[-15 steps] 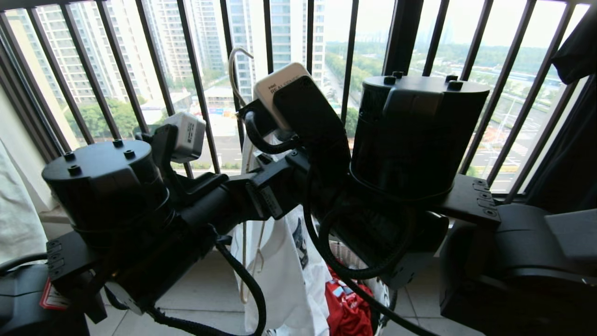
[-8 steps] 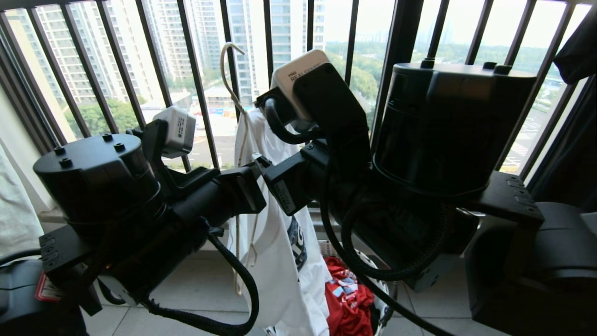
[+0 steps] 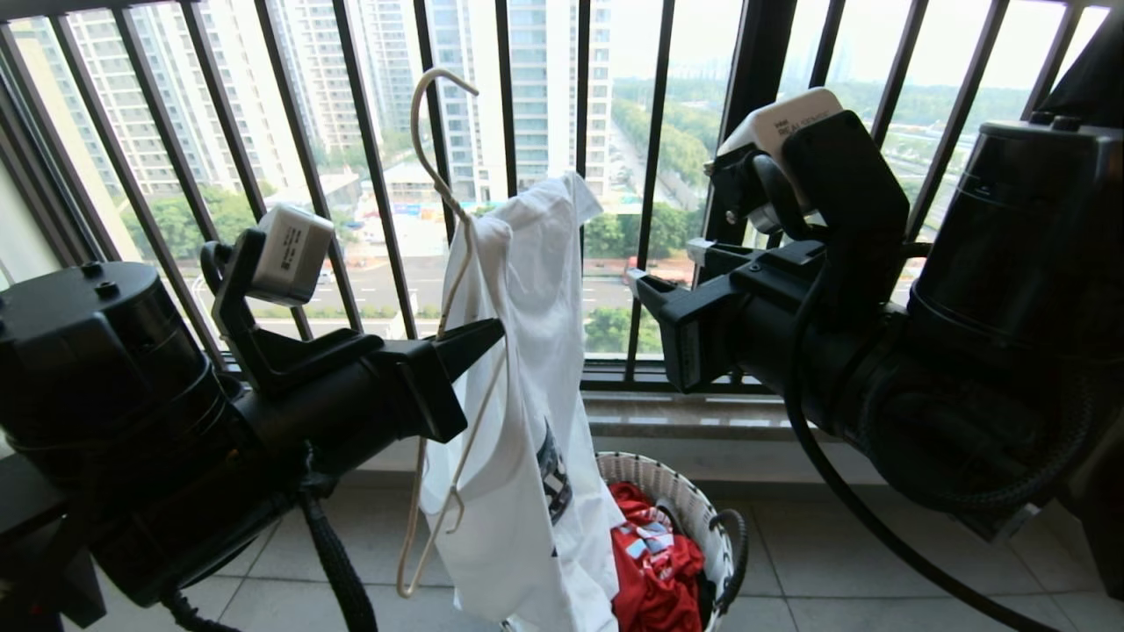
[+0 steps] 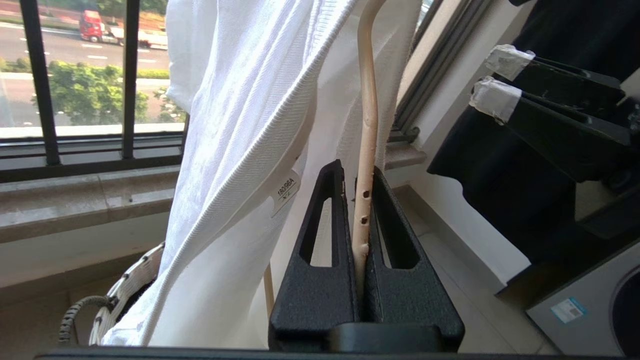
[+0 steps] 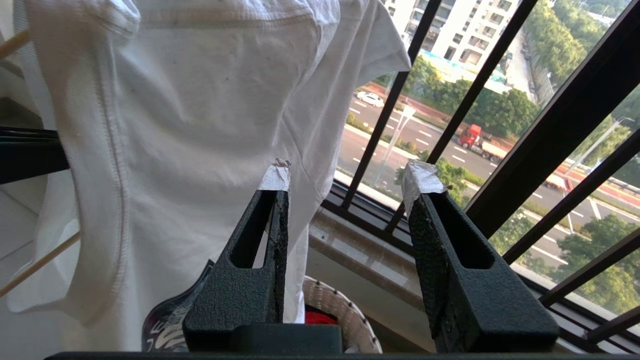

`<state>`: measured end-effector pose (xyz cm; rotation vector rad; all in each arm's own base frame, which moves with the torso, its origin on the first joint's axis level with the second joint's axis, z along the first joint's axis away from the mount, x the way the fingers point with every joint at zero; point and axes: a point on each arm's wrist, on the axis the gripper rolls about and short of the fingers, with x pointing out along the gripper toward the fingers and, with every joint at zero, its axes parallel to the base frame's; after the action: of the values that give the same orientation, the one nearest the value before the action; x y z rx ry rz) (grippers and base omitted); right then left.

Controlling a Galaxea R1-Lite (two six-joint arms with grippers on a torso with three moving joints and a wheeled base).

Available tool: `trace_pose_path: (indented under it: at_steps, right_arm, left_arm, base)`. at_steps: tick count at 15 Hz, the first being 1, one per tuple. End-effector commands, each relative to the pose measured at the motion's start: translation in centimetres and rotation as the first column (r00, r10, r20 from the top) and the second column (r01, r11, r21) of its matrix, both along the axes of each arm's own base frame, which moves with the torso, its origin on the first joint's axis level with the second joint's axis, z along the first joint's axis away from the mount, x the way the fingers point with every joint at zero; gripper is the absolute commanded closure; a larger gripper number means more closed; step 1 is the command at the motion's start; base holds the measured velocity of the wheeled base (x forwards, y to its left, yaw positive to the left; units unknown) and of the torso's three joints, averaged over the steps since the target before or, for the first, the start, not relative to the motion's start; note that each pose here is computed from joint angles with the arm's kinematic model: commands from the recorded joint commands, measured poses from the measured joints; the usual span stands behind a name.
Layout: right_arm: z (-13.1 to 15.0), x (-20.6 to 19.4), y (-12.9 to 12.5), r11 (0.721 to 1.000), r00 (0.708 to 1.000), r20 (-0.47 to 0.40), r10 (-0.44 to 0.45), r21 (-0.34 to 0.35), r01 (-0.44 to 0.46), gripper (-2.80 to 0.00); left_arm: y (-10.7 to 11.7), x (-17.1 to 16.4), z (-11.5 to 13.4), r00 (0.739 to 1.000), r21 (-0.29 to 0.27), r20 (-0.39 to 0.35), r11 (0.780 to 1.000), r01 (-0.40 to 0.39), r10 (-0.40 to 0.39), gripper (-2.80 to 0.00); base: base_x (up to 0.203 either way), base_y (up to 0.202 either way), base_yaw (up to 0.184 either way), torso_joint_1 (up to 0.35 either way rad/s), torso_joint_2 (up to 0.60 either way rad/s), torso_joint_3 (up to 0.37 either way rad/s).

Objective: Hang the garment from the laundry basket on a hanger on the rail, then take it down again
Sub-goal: Hang the clothes on the clothes rack

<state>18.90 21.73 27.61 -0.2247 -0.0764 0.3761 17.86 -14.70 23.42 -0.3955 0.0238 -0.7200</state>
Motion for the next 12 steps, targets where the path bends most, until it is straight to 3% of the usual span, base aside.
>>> trace_pose_path:
  at_steps: [1, 3, 7, 10, 12]
  right_arm:
    - [-0.3, 0.3, -2.2, 0.998, 0.998, -0.016, -0.054, 0.015, 0.054, 0.0]
    - [-0.7, 1.0, -3.5, 0.995, 0.994, -0.055, -0.09, 0.041, 0.093, 0.0]
    - [-0.5, 0.7, -4.5, 0.999, 0.992, -0.119, -0.032, 0.019, 0.034, 0.0]
    - [0.0, 0.6, -4.4, 0.999, 0.986, -0.169, 0.017, -0.033, -0.023, 0.0]
    - [0.6, 0.5, -4.3, 0.989, 0.975, -0.207, 0.078, -0.104, -0.101, 0.0]
  left_arm:
    - [1.4, -0.9, 0.2, 0.995, -0.038, -0.006, 0.994, 0.099, -0.099, 0.0]
    - [2.9, -0.7, 0.3, 0.984, -0.083, -0.039, 0.982, 0.172, -0.176, 0.0]
    - [4.5, -0.4, -0.6, 0.948, -0.097, -0.105, 0.952, 0.29, -0.299, 0.0]
    - [4.5, -0.9, -1.8, 0.9, -0.082, -0.149, 0.913, 0.401, -0.409, 0.0]
    - [4.6, -1.2, -2.3, 0.874, -0.078, -0.165, 0.89, 0.45, -0.456, 0.0]
  base:
    - [0.0, 0.0, 0.0, 0.0, 0.0, 0.0]
    - [0.0, 0.0, 0.0, 0.0, 0.0, 0.0]
    - [0.0, 0.0, 0.0, 0.0, 0.0, 0.0]
    - [0.0, 0.0, 0.0, 0.0, 0.0, 0.0]
    - [0.0, 0.0, 0.0, 0.0, 0.0, 0.0]
